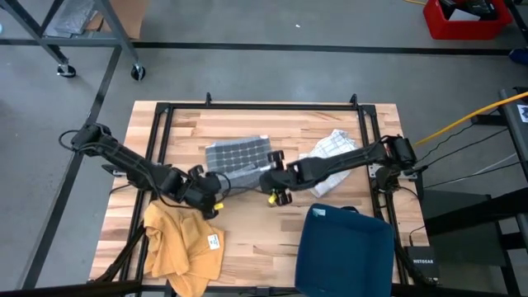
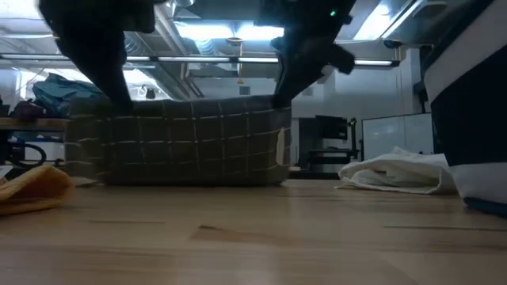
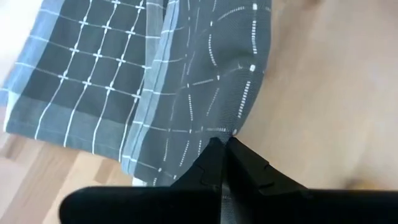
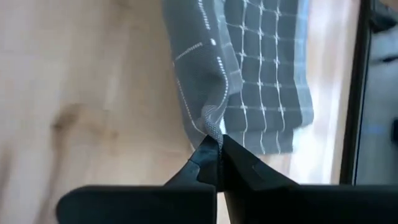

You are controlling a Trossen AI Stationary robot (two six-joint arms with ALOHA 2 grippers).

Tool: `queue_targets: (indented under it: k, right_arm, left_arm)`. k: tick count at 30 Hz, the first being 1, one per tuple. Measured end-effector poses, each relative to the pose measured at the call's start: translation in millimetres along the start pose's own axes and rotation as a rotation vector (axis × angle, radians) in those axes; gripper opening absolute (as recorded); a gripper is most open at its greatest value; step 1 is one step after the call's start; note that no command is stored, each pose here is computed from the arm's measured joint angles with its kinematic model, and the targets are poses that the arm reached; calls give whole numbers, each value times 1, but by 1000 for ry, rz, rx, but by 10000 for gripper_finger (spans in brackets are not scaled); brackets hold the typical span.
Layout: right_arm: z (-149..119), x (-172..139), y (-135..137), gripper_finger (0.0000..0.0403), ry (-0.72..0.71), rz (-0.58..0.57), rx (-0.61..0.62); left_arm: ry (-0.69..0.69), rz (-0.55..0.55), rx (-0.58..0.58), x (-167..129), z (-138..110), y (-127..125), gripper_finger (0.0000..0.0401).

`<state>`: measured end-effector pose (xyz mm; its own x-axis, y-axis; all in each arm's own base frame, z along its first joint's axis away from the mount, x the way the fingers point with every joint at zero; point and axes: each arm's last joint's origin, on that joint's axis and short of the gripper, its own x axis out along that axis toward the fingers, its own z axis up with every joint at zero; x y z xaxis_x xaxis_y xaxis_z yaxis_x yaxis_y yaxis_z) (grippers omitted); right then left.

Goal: Fold towel
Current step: Fold the gray kitchen towel

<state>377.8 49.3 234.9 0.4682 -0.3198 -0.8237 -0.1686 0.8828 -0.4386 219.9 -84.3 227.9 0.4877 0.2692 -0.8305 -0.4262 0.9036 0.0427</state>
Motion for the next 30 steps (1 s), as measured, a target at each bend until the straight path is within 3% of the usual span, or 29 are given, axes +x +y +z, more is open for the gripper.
queue_targets:
  k: [3, 6, 13, 18, 22, 27, 30]
  right_arm:
    - [-2, 3, -7, 5, 4, 18, 48]
    - [-2, 3, -4, 5, -11, 127, 57]
    - [-2, -10, 28, 3, 11, 393, 73]
    - [0, -28, 63, 2, 6, 466, -10]
    - [2, -44, 73, 2, -2, 414, -68]
    - [12, -59, 51, 1, 3, 193, -92]
    - [17, -55, 31, 1, -27, 152, -74]
  left_arm:
    - [0, 12, -24, 2, 3, 3, 2]
    - [19, -22, -27, 2, 3, 2, 2]
    - [66, -290, -10, -6, 0, -21, 1]
    - [-2, -480, -10, -21, 2, -43, 1]
    - [-41, -490, -13, -35, 11, -48, 1]
    - [-27, -327, 1, -37, 13, -36, 1]
    - [31, -242, -18, -32, 11, -26, 1]
